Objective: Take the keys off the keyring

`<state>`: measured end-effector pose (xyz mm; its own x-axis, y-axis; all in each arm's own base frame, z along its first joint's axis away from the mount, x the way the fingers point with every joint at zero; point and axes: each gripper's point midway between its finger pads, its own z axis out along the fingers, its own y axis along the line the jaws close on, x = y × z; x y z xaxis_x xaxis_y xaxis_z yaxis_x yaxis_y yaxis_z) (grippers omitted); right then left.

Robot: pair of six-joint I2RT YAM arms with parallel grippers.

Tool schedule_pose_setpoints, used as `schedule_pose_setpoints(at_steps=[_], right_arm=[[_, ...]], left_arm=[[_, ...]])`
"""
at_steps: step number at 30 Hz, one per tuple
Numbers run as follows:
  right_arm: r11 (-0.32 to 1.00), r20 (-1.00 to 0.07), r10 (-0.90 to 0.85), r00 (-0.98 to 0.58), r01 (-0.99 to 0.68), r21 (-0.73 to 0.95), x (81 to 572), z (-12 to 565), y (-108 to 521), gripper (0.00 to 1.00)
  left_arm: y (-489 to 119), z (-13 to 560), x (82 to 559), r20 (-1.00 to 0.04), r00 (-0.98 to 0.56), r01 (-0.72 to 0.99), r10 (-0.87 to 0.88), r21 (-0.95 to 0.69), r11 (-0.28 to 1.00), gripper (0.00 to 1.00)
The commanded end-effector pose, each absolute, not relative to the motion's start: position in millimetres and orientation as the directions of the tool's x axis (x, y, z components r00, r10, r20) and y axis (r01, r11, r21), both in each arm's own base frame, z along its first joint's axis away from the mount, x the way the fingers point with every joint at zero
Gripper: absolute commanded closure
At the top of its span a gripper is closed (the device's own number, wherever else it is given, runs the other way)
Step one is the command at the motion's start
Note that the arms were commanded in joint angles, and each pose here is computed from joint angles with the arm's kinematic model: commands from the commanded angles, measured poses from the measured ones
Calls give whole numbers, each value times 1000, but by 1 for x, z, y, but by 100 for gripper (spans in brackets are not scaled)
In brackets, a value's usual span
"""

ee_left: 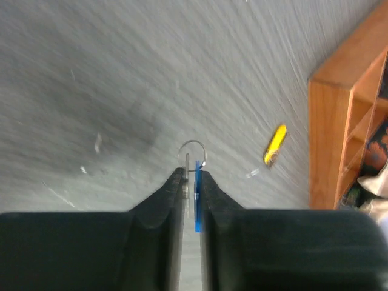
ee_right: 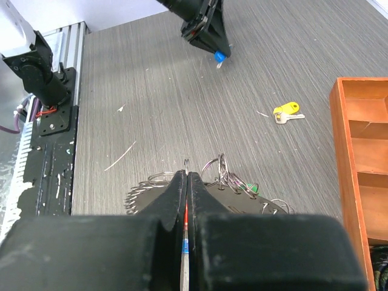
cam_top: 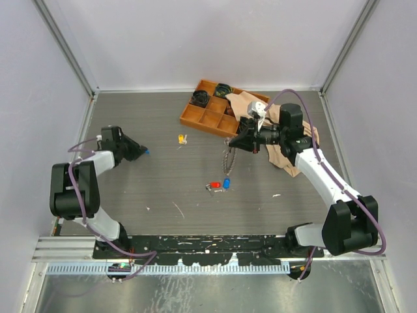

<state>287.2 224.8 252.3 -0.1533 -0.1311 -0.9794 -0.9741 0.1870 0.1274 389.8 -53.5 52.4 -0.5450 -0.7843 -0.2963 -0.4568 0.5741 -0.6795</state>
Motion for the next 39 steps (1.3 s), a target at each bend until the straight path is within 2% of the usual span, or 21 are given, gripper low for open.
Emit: schedule_pose_setpoints(at_steps=[1, 3, 5, 6, 9, 11, 14, 19, 22, 28, 33, 39], right_arm=[[155, -993, -99, -67, -987, 51, 287, 278, 223, 99], [160, -993, -97, -71, -986, 55, 289, 277, 221, 99], [161, -992, -96, -76, -985, 60, 289, 276, 219, 99], [159, -993, -95, -77, -985, 61, 288, 276, 218, 99], [154, -993, -90, -82, -986, 67, 288, 276, 215, 99], [153, -992, -89, -85, -986, 71, 288, 275, 214, 99], [146, -992, -87, -90, -986, 76, 287, 274, 213, 99], [114, -994, -84, -74, -991, 64, 281, 273, 212, 99], [65, -995, -83, -46, -997, 41, 271, 272, 212, 99], [-11, -997, -79, 16, -1000, -15, 256, 265, 212, 99], [-57, -991, -85, 104, -993, -99, 244, 254, 210, 99], [-61, -969, -147, 200, -979, -193, 240, 241, 204, 99]], left_arm=[[-11, 69, 423, -378, -403, -558, -834, -621, 551, 69], [1, 74, 421, -407, -388, -594, -827, -575, 562, 43], [9, 92, 419, -454, -377, -589, -807, -555, 587, 29], [10, 103, 417, -475, -378, -570, -795, -557, 604, 26], [-9, 145, 408, -521, -398, -412, -755, -634, 655, 25], [-35, 179, 398, -549, -430, -216, -716, -708, 672, 25], [-82, 225, 371, -586, -484, 83, -650, -770, 632, 25], [-167, 262, 311, -707, -508, 421, -493, -702, 574, 25], [-202, 279, 278, -786, -421, 571, -453, -618, 540, 23], [-239, 287, 249, -797, -395, 673, -456, -589, 447, 21], [-269, 282, 239, -786, -459, 697, -414, -607, 380, 24], [-295, 269, 223, -829, -438, 758, -348, -549, 353, 31]])
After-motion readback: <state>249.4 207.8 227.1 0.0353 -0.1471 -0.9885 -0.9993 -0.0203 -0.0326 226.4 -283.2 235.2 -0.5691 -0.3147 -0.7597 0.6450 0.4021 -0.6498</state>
